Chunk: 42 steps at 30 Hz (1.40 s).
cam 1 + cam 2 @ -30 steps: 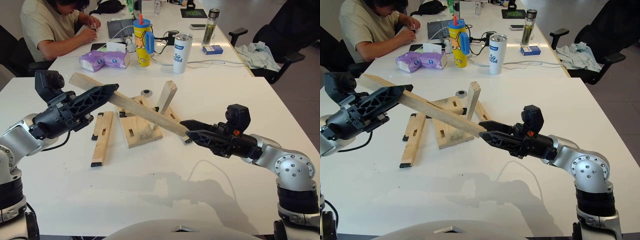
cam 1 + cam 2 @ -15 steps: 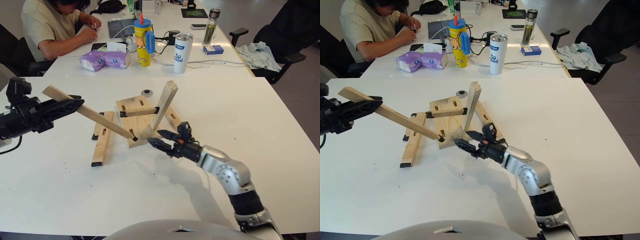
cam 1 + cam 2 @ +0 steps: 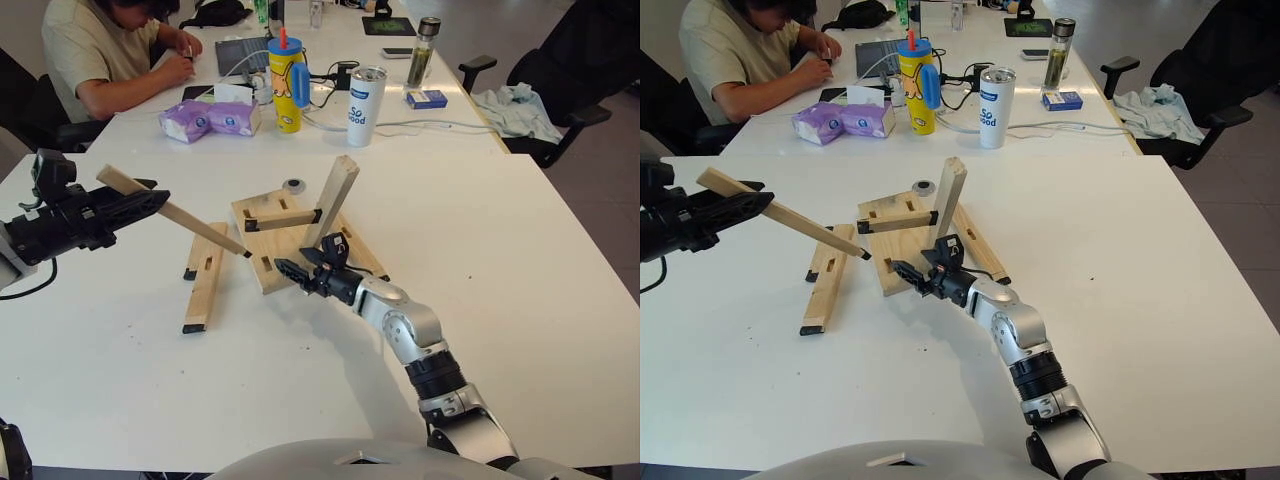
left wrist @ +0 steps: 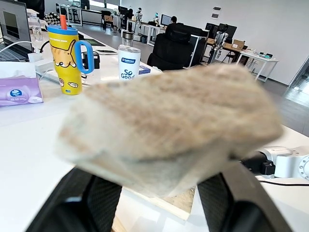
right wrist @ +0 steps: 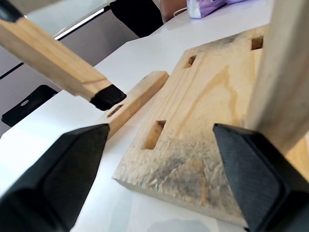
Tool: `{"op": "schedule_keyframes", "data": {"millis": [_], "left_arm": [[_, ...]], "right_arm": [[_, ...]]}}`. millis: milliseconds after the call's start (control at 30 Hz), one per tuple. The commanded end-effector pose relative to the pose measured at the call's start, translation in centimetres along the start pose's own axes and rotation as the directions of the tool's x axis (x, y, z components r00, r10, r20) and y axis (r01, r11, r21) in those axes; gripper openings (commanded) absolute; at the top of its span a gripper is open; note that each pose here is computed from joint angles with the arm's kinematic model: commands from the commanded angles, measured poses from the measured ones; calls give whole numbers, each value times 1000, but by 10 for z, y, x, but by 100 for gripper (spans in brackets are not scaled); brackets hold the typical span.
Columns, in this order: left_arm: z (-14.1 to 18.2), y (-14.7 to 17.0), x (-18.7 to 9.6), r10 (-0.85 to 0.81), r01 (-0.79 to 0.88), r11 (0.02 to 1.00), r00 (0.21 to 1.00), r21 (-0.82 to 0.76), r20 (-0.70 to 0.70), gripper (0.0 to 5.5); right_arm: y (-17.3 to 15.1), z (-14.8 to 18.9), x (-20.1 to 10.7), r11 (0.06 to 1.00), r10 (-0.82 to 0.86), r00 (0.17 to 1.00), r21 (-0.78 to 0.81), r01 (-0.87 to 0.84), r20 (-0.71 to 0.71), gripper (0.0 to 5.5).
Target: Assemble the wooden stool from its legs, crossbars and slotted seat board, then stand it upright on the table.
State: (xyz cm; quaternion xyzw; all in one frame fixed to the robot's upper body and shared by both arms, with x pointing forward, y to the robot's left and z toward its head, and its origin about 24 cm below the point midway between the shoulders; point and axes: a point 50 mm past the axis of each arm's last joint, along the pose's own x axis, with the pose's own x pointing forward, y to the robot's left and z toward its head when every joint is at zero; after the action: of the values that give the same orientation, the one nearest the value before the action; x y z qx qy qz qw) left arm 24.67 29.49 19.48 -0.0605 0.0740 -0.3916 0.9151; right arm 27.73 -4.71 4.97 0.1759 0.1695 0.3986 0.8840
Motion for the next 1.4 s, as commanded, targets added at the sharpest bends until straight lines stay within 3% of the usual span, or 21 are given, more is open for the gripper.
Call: {"op": "schedule_keyframes", "data": {"millis": [33, 200, 533, 800, 1000, 1400], "left_arm": [[-4, -8, 5, -28, 27, 999, 1000, 25, 8, 206], [-11, -15, 18, -61, 61, 997, 998, 44, 1, 206], [-23, -2, 41, -106, 117, 989, 987, 89, -118, 206], [-2, 8, 47, -143, 181, 969, 966, 168, -216, 206], [0, 11, 56, -127, 213, 946, 937, 243, -326, 206], [9, 0, 66, -138, 283, 909, 897, 305, -420, 206]], "right_arm": [[-6, 2, -6, 998, -9, 999, -61, 7, -32, 399], [-7, -11, -5, 989, -15, 992, -149, -3, -122, 399], [0, -32, -2, 991, 4, 976, -130, -33, -217, 399], [-1, -49, -4, 993, -5, 941, -114, -36, -339, 399], [0, -54, -4, 993, -11, 927, -116, -35, -376, 399], [1, -60, -4, 993, -16, 906, -111, -34, -422, 399]]}}
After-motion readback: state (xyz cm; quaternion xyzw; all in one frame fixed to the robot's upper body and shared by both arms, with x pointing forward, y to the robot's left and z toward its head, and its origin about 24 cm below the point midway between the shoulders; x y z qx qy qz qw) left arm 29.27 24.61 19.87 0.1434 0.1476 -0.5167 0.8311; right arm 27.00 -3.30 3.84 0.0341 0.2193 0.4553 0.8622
